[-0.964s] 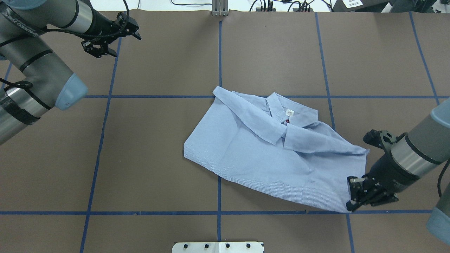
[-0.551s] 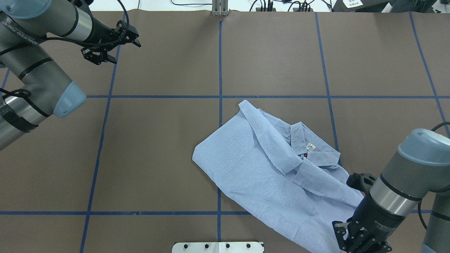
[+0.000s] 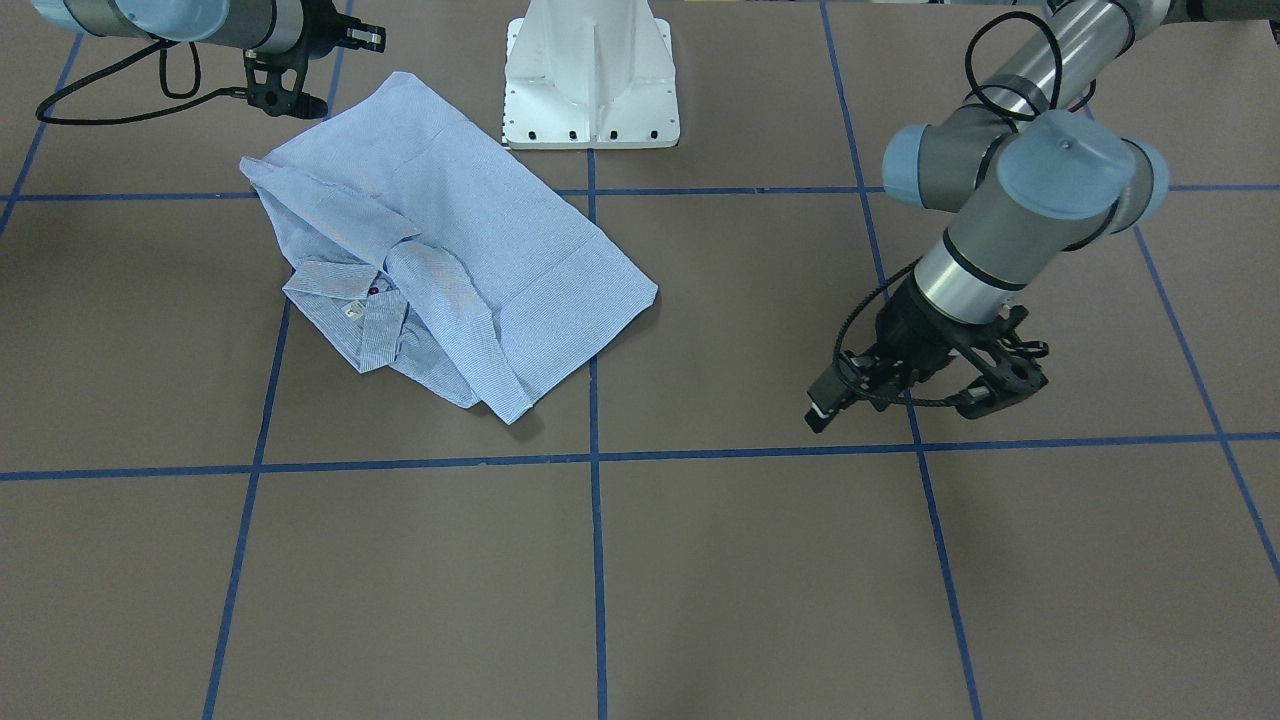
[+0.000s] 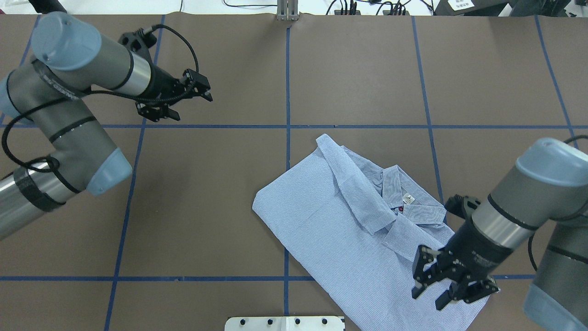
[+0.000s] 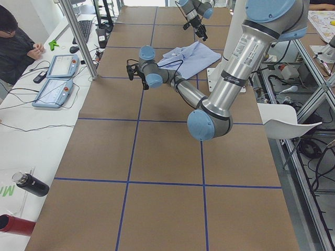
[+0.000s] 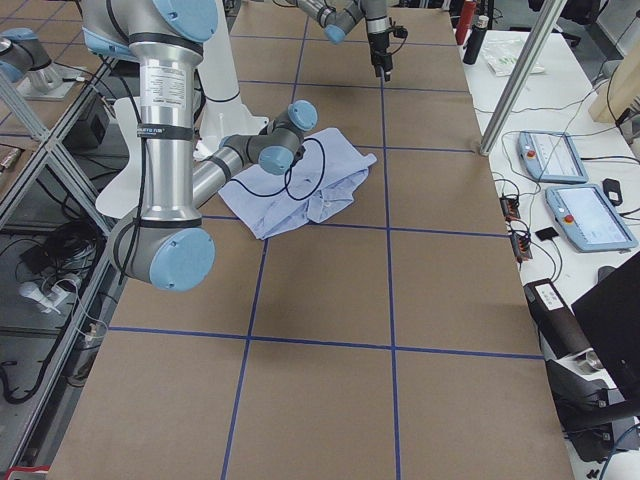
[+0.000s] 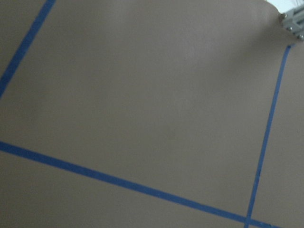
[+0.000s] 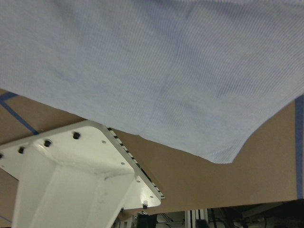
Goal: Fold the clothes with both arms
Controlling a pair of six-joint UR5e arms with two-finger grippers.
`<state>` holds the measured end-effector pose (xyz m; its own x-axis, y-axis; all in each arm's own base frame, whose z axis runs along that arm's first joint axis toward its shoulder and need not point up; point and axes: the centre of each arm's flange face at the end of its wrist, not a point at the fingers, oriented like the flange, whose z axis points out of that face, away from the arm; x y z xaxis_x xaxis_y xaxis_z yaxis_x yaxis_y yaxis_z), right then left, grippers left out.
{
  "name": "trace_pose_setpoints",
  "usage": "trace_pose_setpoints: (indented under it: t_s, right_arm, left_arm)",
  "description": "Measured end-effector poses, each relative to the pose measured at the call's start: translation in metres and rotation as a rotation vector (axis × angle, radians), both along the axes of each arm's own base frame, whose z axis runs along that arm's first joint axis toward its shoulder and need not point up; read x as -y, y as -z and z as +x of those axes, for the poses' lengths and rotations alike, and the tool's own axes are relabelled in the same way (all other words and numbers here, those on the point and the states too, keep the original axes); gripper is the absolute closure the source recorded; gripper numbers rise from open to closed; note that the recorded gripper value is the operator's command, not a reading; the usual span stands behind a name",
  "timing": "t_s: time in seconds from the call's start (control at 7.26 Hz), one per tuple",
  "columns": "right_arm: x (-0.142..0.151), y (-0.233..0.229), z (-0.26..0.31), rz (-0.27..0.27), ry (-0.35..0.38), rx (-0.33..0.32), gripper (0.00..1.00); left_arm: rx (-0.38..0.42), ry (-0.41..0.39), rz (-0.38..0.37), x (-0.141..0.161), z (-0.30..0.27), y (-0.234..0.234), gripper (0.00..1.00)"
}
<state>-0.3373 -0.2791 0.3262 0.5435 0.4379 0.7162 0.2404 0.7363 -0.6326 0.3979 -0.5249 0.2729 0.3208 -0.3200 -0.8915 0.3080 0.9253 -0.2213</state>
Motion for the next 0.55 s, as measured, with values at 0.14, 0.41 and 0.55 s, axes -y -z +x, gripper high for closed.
trace_pose_setpoints:
  t_s: [0.14, 0.41, 0.55]
  right_arm:
    - [0.035, 0.011, 0.006, 0.029, -0.079, 0.02, 0.0]
    - [0.088, 0.034, 0.015, 0.153, -0.235, 0.043, 0.0]
    - [0.101, 0.041, 0.017, 0.227, -0.289, 0.047, 0.0]
  left_arm:
    - [-0.032, -0.023, -0.047, -0.036, 0.028, 0.012, 0.02]
    - [-0.059, -0.06, -0.132, -0.112, 0.097, 0.027, 0.06]
    - [-0.055, -0.066, -0.164, -0.136, 0.126, 0.029, 0.09]
